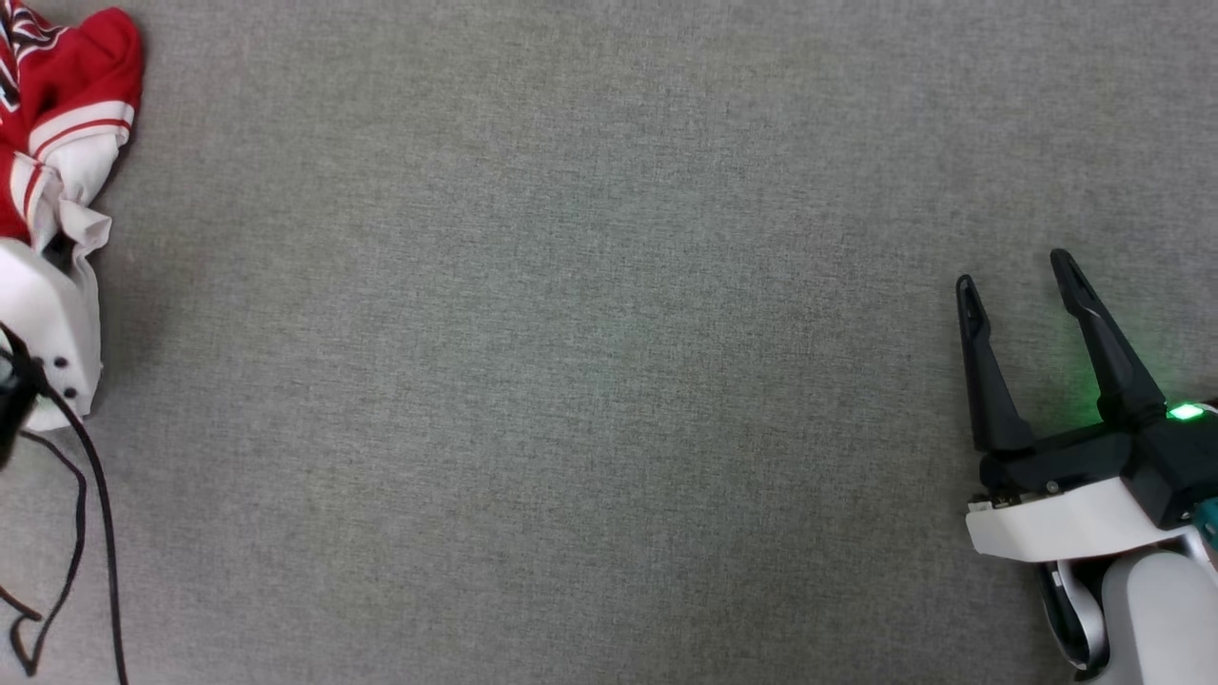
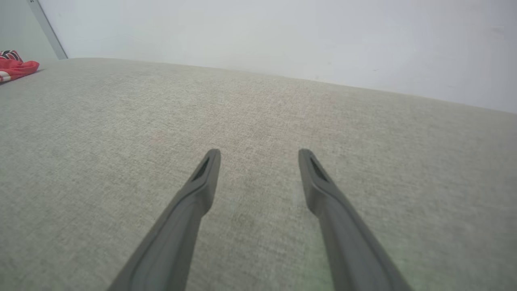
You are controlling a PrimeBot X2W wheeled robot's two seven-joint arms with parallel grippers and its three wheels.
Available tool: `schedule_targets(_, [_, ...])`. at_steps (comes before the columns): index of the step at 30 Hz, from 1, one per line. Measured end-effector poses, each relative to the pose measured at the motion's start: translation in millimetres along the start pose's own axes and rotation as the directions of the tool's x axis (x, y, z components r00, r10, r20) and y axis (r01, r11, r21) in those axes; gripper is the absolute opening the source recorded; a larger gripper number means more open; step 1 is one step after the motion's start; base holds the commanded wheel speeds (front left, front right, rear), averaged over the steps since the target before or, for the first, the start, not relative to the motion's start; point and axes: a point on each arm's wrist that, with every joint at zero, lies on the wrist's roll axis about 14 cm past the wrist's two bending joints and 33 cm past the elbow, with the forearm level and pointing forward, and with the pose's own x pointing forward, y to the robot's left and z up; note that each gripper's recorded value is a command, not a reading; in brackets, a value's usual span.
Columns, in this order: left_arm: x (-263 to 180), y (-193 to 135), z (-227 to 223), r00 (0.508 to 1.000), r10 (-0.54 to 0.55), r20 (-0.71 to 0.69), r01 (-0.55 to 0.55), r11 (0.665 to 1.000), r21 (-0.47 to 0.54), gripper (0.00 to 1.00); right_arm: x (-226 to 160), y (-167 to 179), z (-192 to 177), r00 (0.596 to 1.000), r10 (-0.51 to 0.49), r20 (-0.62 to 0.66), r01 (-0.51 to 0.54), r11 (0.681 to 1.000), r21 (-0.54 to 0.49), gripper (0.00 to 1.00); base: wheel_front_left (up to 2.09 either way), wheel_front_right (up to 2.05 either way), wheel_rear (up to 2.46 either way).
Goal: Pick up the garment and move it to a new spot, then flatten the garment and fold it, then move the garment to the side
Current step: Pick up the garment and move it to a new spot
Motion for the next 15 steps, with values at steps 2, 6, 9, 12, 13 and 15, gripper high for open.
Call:
schedule_targets(2, [-10.7, 4.1, 9.5, 0.995, 0.007, 0.099, -0.007, 1.000, 0.002, 0.00, -2.1, 4.7, 6.7, 1.000, 0.010, 0.009, -0.010, 1.000, -0.004, 1.00, 0.00, 0.00, 0.00])
schedule_targets(6, [-29.6, 11.5, 30.9, 0.969, 0.029, 0.244, -0.036, 0.999, 0.024, 0.00, -5.4, 11.8, 21.6, 0.999, 0.020, 0.035, -0.020, 1.000, -0.006, 1.00, 0.00, 0.00, 0.00])
schedule_targets(9, [-51.7, 19.2, 60.1, 0.921, 0.052, 0.387, -0.072, 0.997, 0.039, 0.00, -10.6, 14.2, 32.7, 0.999, 0.016, 0.052, -0.016, 1.000, -0.001, 1.00, 0.00, 0.00, 0.00])
schedule_targets(12, [-77.5, 22.4, 86.1, 0.858, 0.056, 0.510, -0.097, 0.994, 0.053, 0.00, -19.2, 17.7, 44.0, 0.998, 0.011, 0.068, -0.011, 1.000, 0.001, 1.00, 0.00, 0.00, 0.00])
schedule_targets(13, [-86.0, 22.9, 91.8, 0.839, 0.055, 0.542, -0.102, 0.993, 0.057, 0.00, -21.6, 18.5, 49.1, 0.997, 0.009, 0.078, -0.009, 1.000, 0.000, 1.00, 0.00, 0.00, 0.00])
schedule_targets(15, [-104.7, 23.6, 107.2, 0.793, 0.052, 0.607, -0.118, 0.991, 0.068, 0.00, -25.9, 18.8, 60.6, 0.995, 0.003, 0.102, -0.003, 1.000, -0.002, 1.00, 0.00, 0.00, 0.00])
